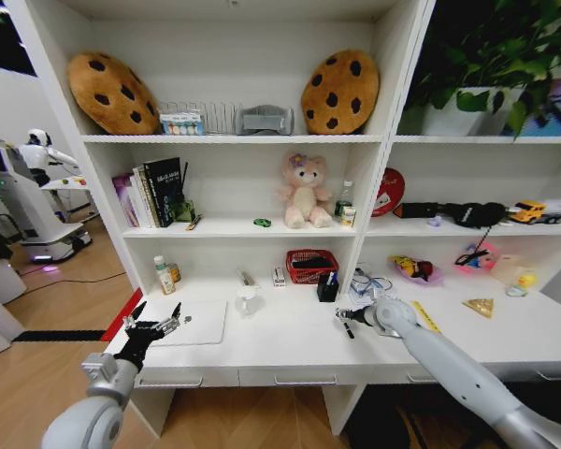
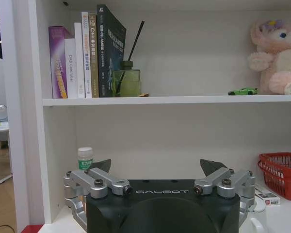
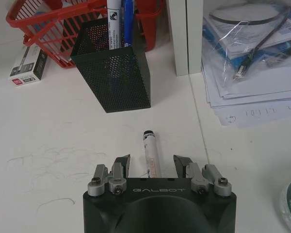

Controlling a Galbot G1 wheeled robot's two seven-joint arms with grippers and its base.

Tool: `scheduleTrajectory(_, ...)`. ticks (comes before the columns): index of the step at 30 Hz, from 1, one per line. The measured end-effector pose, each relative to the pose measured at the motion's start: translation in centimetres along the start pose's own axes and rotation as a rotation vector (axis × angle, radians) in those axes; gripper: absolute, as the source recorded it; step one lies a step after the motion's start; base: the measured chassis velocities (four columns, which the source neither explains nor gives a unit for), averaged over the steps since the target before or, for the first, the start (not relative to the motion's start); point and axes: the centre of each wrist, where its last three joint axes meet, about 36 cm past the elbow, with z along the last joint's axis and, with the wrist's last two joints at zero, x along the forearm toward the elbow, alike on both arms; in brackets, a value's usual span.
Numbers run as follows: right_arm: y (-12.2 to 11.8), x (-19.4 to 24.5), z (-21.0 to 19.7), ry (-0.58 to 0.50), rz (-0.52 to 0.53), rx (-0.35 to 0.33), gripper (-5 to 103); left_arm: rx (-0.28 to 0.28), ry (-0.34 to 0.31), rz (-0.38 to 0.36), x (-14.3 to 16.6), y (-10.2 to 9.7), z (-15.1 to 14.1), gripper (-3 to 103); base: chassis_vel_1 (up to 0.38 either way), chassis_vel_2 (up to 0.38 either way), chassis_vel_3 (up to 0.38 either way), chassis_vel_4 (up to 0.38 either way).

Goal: Organize the objects on the table.

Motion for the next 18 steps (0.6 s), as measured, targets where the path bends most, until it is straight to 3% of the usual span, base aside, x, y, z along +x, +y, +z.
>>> scheduleTrajectory(5, 0.00, -0.33, -0.18, 0.004, -0.005, 0.021, 49, 0.000, 0.000, 0.000, 0.00, 0.00, 0.00, 100, 0.000, 0.000, 0.000, 0.000)
scheduleTrajectory(18, -0.36, -0.95, 0.04, 0.001, -0.003, 0.195, 48, 0.000, 0.000, 0.000, 0.00, 0.00, 0.00, 100, 0.000, 0.000, 0.000, 0.000)
